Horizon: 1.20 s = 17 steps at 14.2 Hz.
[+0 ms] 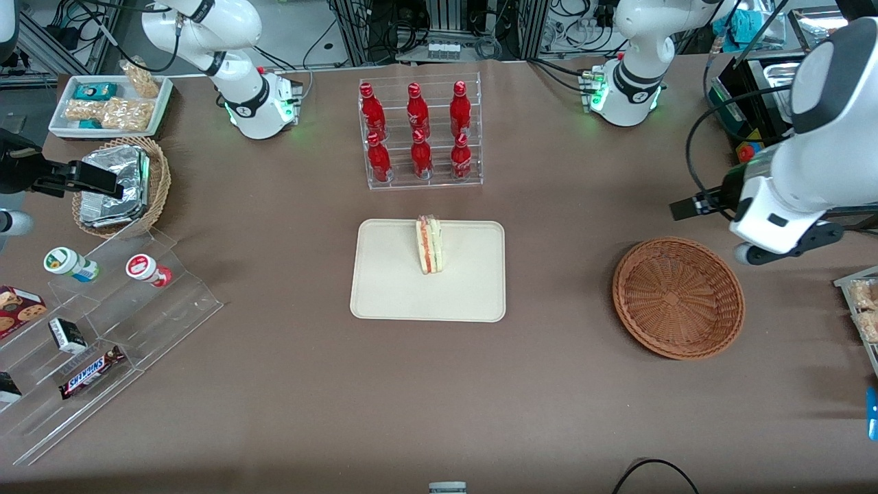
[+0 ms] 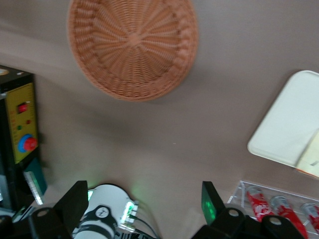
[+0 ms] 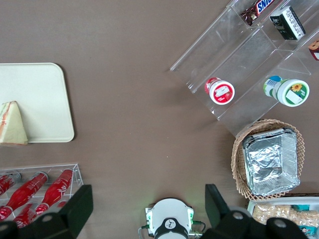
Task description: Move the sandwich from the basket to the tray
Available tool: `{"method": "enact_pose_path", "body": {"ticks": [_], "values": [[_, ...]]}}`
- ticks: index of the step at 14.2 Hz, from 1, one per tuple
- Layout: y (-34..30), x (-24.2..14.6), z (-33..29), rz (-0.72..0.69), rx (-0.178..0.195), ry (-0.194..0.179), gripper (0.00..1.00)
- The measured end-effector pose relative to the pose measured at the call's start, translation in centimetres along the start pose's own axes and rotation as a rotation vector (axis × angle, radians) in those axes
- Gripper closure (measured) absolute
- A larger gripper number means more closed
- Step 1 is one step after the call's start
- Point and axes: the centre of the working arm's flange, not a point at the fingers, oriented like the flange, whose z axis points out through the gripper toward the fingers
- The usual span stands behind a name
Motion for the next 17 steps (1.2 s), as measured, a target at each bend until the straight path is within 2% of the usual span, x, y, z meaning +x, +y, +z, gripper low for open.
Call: {"method": "enact_pose_path", "body": {"ticks": [2,3,7,10,14,16,17], "values": [[-0.3,-0.5,0.1,-0.004,0.047,-0.016,0.0],[-0.3,-0.8,0.0,-0.004,0.057,-0.018,0.0],[-0.8,-1.2,-0.9,-0.014,0.06,0.005,0.0],[-1.1,-1.0,-1.0,-0.021,0.059,0.006,0.0],[-4.9,0.0,-1.2,-0.077,0.047,-0.008,0.0],[-5.7,-0.8,-1.6,-0.078,0.046,-0.029,0.0],[-5.4,-1.5,-1.8,-0.073,0.051,-0.028,0.0]]}}
